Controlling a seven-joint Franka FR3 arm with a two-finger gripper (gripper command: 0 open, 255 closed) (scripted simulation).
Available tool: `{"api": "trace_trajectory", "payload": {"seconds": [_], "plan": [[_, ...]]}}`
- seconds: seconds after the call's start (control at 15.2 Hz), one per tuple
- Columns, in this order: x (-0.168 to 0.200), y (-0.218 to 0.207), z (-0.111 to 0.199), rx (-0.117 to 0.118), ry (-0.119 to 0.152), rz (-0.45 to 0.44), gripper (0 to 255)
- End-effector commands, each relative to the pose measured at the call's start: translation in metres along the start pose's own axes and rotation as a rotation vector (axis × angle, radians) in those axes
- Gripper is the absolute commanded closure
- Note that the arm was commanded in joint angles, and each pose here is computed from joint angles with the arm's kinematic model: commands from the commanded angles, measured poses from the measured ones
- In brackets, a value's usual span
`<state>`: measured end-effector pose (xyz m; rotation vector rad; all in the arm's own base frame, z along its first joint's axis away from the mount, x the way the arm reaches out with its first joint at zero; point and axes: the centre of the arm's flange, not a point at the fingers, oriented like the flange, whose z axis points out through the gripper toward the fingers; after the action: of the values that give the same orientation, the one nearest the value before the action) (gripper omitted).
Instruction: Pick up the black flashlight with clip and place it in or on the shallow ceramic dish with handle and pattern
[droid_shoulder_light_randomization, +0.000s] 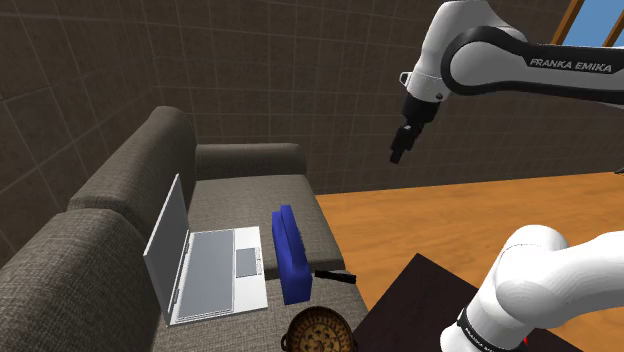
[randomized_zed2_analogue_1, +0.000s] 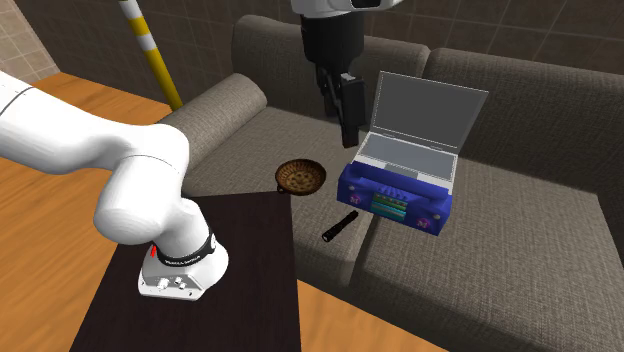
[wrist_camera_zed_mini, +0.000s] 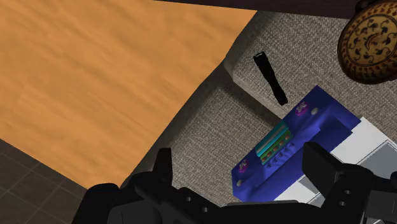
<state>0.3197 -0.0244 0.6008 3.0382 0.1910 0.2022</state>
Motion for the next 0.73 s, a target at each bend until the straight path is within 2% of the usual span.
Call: {"api": "trace_trajectory", "payload": {"seconds": [0.0,0.66], "plan": [[0.0,0.0,0.0,0.0,0.0,0.0,0],[0.024,-0.034,0.124,0.042,-0.03,-0.155,0]]}}
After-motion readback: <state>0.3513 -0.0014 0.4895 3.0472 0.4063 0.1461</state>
